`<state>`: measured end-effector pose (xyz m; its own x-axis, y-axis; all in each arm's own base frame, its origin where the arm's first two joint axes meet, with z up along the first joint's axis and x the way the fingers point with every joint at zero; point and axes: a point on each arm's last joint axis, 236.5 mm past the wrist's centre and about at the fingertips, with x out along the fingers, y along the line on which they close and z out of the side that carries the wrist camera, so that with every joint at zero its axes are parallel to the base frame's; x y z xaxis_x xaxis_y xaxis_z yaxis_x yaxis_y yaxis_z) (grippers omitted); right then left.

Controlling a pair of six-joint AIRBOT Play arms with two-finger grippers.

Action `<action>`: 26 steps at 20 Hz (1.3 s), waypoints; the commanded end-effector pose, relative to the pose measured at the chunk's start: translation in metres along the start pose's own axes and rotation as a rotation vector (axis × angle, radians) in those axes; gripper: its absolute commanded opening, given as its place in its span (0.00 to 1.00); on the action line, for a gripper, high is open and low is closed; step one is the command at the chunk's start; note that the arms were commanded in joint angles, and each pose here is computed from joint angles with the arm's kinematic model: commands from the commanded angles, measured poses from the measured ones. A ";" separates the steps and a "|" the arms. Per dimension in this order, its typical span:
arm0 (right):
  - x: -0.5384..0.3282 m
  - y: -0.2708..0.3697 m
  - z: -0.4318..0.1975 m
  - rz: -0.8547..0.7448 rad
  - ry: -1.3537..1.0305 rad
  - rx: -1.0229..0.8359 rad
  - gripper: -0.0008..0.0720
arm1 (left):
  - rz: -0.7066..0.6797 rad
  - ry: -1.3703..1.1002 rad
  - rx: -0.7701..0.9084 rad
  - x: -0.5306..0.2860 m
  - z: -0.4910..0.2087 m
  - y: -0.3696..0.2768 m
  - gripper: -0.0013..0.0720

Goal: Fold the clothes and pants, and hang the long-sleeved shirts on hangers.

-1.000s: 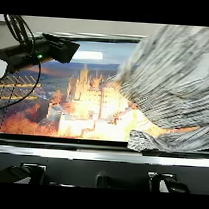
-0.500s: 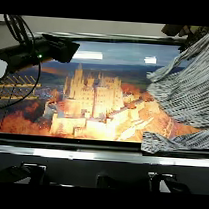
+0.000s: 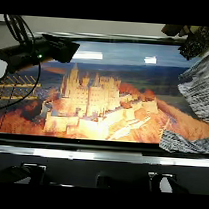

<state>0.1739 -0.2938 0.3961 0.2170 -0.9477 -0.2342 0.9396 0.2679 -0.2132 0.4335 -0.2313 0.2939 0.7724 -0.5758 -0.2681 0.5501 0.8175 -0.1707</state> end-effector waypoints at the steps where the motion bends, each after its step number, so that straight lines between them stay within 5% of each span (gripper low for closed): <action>1: 0.013 -0.009 0.006 -0.017 -0.024 0.082 0.05 | 0.000 0.000 0.000 0.000 0.000 0.000 0.76; 10: 0.023 -0.008 -0.020 -0.051 0.084 0.095 0.05 | 0.000 0.000 0.000 0.000 0.000 0.000 0.76; 16: -0.025 0.002 -0.059 0.120 0.259 0.171 0.05 | -0.001 0.000 -0.001 0.000 0.000 0.000 0.76; 21: -0.061 -0.077 -0.089 -0.140 0.344 0.284 0.05 | -0.010 0.022 -0.004 0.000 -0.005 -0.002 0.76; 26: -0.052 -0.070 -0.075 -0.165 0.384 0.282 0.05 | -0.025 0.075 -0.004 -0.001 -0.018 -0.006 0.76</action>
<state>0.0800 -0.2477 0.3480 0.0461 -0.8413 -0.5386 0.9977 0.0650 -0.0163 0.4279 -0.2340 0.2843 0.7484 -0.5871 -0.3087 0.5599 0.8087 -0.1805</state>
